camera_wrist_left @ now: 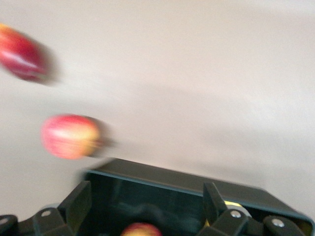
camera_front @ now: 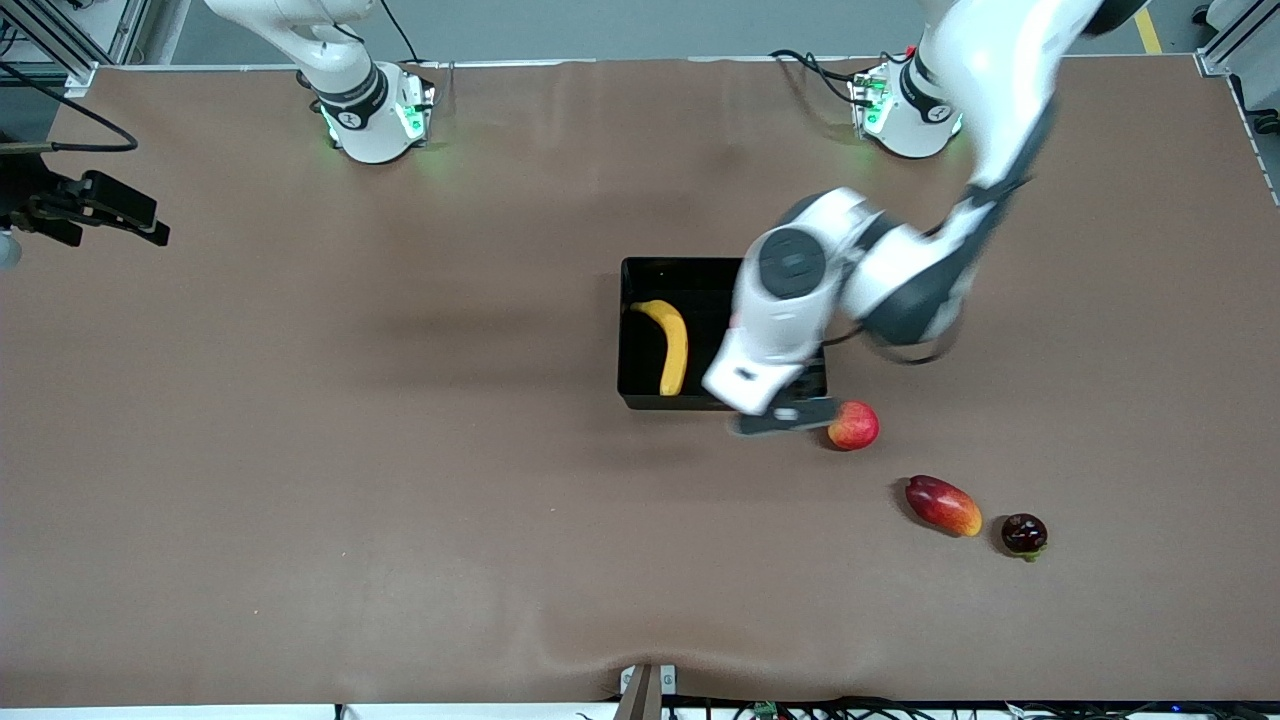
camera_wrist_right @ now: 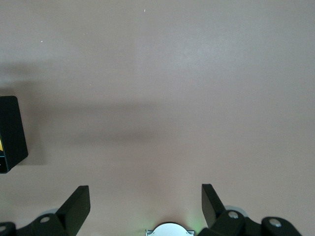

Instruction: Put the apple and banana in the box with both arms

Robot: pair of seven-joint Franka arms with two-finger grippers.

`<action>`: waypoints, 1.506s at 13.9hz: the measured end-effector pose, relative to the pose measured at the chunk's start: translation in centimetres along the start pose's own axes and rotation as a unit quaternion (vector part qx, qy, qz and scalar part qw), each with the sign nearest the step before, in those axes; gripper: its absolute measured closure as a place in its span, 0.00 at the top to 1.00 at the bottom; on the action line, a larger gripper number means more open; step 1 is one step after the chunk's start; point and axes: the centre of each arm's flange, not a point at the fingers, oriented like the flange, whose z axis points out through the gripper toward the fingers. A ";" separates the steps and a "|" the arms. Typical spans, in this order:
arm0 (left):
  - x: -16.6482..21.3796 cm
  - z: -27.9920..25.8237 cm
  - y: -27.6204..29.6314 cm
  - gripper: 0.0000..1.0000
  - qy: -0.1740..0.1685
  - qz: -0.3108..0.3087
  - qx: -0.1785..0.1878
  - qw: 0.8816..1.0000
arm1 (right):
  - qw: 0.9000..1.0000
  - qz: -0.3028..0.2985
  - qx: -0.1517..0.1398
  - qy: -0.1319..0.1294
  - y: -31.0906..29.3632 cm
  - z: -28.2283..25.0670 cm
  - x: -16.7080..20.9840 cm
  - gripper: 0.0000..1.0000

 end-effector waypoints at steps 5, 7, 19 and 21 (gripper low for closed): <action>2.6 -10.6 -10.8 1.00 0.004 0.007 0.053 0.999 | 1.000 0.000 0.000 -0.001 0.0 0.0 0.0 1.00; 3.0 -13.1 -14.1 1.00 -0.005 0.031 0.056 0.998 | 1.000 0.000 0.000 -0.002 0.0 0.1 0.0 1.00; -0.4 -20.7 -27.4 1.00 -0.081 0.069 0.015 0.994 | 1.000 0.003 0.000 -0.005 0.3 0.1 -0.1 1.00; -1.7 -20.8 -28.4 1.00 -0.085 0.072 0.015 0.994 | 1.000 0.003 0.000 -0.006 0.3 0.1 -0.1 1.00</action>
